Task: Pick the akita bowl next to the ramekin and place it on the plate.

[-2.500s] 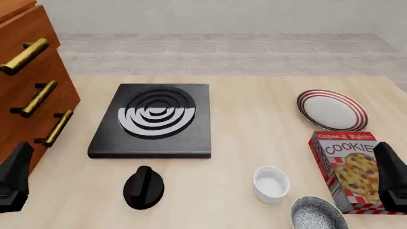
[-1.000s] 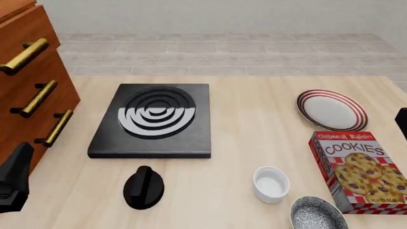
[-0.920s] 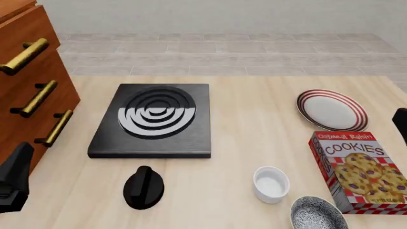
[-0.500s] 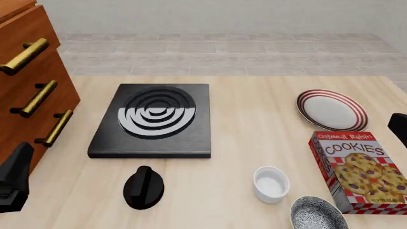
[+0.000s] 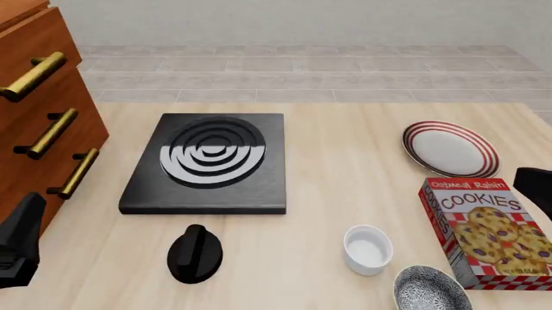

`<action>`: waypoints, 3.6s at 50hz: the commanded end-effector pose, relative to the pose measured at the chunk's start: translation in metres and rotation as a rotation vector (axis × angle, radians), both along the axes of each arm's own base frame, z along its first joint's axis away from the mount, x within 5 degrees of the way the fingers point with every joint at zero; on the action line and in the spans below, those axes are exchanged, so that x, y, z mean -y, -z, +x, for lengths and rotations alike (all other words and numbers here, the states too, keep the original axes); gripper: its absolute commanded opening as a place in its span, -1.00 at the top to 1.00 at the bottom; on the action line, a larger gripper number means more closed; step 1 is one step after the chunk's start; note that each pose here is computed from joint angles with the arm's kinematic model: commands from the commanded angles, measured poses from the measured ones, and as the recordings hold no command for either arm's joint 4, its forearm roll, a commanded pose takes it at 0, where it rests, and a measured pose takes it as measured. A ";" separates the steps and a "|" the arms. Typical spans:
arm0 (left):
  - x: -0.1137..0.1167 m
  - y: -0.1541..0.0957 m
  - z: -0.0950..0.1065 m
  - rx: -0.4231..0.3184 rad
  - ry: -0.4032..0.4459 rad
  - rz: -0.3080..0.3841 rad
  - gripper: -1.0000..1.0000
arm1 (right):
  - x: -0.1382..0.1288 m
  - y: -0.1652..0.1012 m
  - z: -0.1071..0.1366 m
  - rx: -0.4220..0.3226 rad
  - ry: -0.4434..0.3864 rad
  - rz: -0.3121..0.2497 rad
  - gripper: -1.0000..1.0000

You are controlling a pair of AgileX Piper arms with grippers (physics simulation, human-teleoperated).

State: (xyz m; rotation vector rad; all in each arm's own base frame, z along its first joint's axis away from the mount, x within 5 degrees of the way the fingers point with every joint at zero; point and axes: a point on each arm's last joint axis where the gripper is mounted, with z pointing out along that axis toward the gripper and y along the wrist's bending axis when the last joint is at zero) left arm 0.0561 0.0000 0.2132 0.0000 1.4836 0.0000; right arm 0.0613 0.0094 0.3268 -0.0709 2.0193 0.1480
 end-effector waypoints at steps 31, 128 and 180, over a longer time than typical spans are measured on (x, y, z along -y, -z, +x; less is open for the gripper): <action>0.000 0.000 0.000 0.000 0.000 0.000 -1.00 | -0.002 0.017 0.005 -0.269 0.018 0.014 -1.00; 0.000 0.000 0.000 0.000 0.000 0.000 -1.00 | -0.006 0.130 0.020 -0.508 0.093 0.064 -1.00; 0.000 0.000 0.000 0.000 0.000 0.000 -1.00 | -0.010 0.180 0.025 -0.621 0.083 0.043 -1.00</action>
